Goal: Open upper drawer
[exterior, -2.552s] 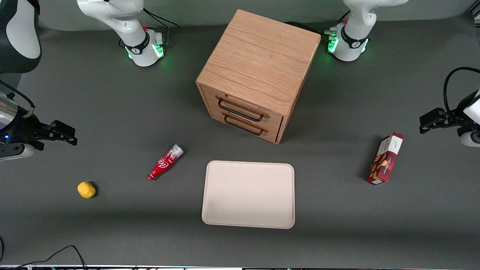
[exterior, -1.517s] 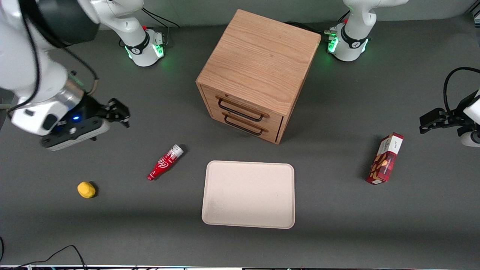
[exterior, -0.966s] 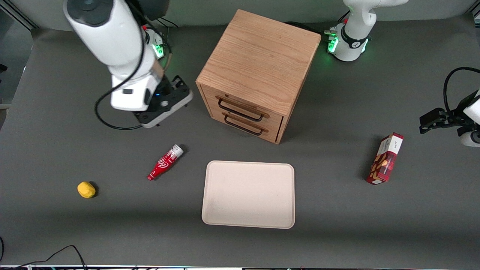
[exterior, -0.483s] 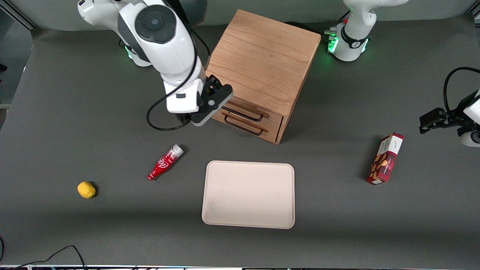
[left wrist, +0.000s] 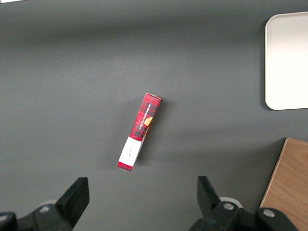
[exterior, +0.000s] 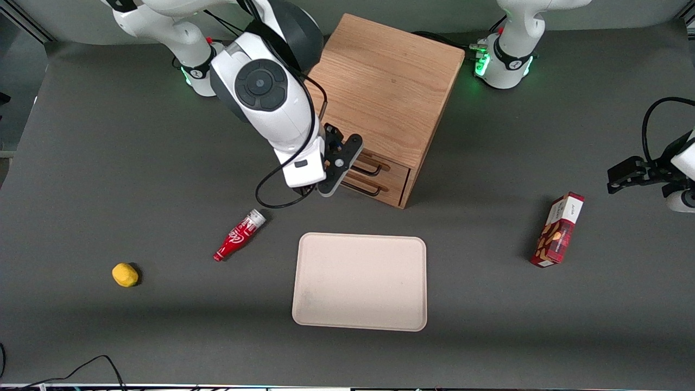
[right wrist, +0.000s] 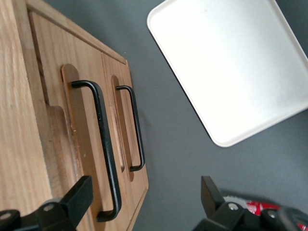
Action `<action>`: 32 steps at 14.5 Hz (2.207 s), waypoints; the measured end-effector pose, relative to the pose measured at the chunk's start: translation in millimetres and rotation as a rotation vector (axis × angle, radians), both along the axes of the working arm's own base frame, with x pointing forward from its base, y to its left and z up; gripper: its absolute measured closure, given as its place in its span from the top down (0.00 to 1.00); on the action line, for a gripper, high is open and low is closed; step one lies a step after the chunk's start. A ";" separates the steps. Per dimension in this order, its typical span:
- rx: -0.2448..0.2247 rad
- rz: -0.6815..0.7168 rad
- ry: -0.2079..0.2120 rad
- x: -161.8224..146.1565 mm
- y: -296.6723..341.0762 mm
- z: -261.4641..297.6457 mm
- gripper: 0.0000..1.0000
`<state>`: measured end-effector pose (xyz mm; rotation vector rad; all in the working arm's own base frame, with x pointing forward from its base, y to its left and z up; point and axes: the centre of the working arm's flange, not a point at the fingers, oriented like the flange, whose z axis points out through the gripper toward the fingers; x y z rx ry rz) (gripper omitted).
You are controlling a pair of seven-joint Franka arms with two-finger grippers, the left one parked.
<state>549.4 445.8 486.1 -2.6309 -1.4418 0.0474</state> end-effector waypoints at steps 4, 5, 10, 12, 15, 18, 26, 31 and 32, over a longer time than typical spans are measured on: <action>0.033 0.041 0.035 0.8 5.9 -15.3 1.00; 0.042 0.044 0.035 1.8 7.3 -18.5 1.00; 0.084 0.084 0.036 0.7 16.2 -37.2 1.00; 0.092 0.122 0.039 -0.3 16.5 -46.1 1.00; 0.115 0.186 0.044 1.7 12.3 -61.7 1.00; 0.144 0.222 0.052 3.9 7.9 -72.4 1.00; 0.163 0.276 0.030 6.9 4.4 -83.0 1.00; 0.172 0.301 -0.038 33.5 -16.8 -91.5 1.00; 0.174 0.304 -0.047 38.7 -21.1 -94.3 1.00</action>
